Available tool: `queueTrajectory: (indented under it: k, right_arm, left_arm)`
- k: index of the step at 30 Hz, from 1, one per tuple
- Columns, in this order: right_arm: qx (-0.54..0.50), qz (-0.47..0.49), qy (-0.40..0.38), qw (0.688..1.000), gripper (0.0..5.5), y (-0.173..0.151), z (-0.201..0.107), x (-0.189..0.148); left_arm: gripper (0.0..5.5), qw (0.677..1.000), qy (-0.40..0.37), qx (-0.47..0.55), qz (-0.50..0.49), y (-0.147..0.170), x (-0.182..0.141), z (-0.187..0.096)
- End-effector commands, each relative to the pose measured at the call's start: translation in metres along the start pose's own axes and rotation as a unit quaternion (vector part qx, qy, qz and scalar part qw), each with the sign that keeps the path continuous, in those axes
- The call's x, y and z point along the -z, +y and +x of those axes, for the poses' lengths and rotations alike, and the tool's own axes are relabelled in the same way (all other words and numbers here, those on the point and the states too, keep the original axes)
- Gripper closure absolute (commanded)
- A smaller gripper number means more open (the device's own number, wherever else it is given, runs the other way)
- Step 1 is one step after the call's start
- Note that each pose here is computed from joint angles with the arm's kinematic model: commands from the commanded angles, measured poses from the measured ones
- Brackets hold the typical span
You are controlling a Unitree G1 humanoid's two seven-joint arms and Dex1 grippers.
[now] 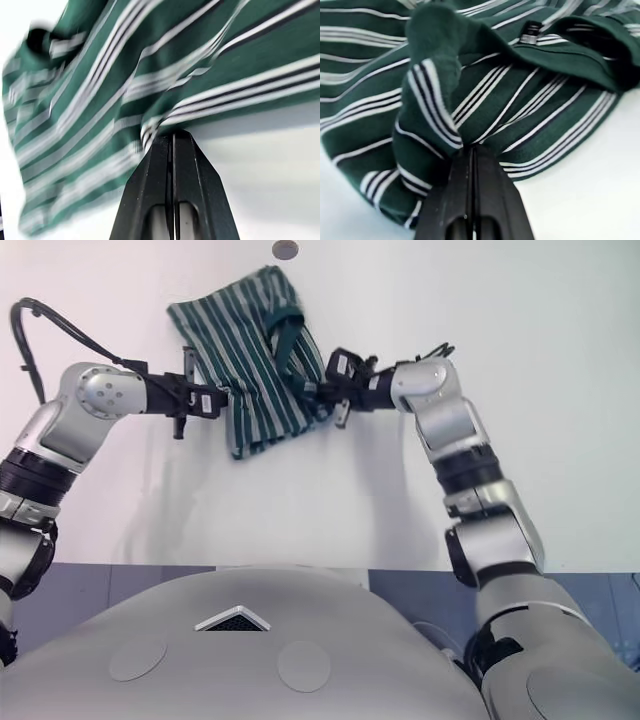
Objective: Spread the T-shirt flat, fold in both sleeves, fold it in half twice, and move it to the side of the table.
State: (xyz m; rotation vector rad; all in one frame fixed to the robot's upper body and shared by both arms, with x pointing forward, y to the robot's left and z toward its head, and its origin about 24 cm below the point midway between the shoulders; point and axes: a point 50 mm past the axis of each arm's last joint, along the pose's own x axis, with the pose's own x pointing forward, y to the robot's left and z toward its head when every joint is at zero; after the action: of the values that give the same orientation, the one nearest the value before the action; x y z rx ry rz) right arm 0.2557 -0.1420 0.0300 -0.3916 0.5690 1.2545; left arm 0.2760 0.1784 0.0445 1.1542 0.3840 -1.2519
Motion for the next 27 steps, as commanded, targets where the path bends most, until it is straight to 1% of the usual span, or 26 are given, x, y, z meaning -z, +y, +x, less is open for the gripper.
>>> queueTrajectory:
  k: [1,2,4,5,6,8,10,11,12,14,16,19,21,23,27]
  right_arm:
    - [-0.027,0.062,0.007,0.998,5.49,0.033,0.002,0.009]
    - [0.003,0.061,-0.013,0.998,5.49,0.030,0.002,0.003]
    - [0.097,0.061,-0.040,0.993,5.49,0.014,-0.004,-0.004]
    - [0.128,0.060,-0.048,0.989,5.28,0.008,-0.008,-0.006]
    - [0.148,0.054,-0.057,0.986,5.25,0.006,-0.014,-0.010]
    - [0.171,0.023,-0.078,0.982,4.86,0.009,-0.030,-0.019]
    - [0.196,-0.058,-0.065,0.977,4.52,0.014,-0.050,-0.020]
    - [0.205,-0.114,-0.043,0.971,4.28,0.015,-0.059,-0.016]
    - [0.207,-0.157,-0.027,0.965,4.16,0.017,-0.067,-0.011]
    - [0.204,-0.233,-0.003,0.951,3.79,0.019,-0.077,-0.003]
    - [0.196,-0.312,0.018,0.929,3.79,0.018,-0.082,0.007]
    - [0.154,-0.385,0.046,0.909,3.79,0.025,-0.076,0.034]
    - [0.122,-0.414,0.044,0.901,3.79,0.035,-0.068,0.046]
    - [0.111,-0.425,0.022,0.898,3.79,0.043,-0.058,0.048]
    - [0.106,-0.475,-0.032,0.873,3.79,0.050,-0.024,0.035]
  left_arm:
    - [5.49,0.995,0.071,0.060,-0.025,-0.028,0.032,0.008]
    - [5.49,0.996,0.062,0.056,-0.030,-0.027,0.031,0.007]
    - [5.49,0.998,0.026,0.034,-0.037,-0.025,0.026,0.000]
    - [5.50,0.999,0.009,0.015,-0.039,-0.023,0.024,-0.003]
    - [5.50,0.999,-0.003,-0.013,-0.039,-0.019,0.024,-0.008]
    - [5.22,0.997,-0.013,-0.069,-0.028,-0.014,0.028,-0.022]
    - [4.92,0.997,-0.012,-0.069,0.010,-0.026,0.035,-0.039]
    - [4.73,0.998,-0.016,-0.048,0.033,-0.037,0.035,-0.047]
    - [4.61,0.998,-0.017,-0.025,0.059,-0.046,0.034,-0.053]
    - [4.31,0.995,-0.025,-0.005,0.092,-0.057,0.029,-0.058]
    - [4.31,0.994,-0.040,-0.006,0.101,-0.063,0.022,-0.056]
    - [4.31,0.993,-0.074,-0.013,0.093,-0.070,0.009,-0.046]
    - [4.31,0.992,-0.076,-0.007,0.100,-0.074,0.007,-0.042]
    - [4.31,0.991,-0.073,-0.004,0.108,-0.076,0.006,-0.038]
    - [4.31,0.986,-0.111,0.000,0.122,-0.084,-0.009,-0.029]
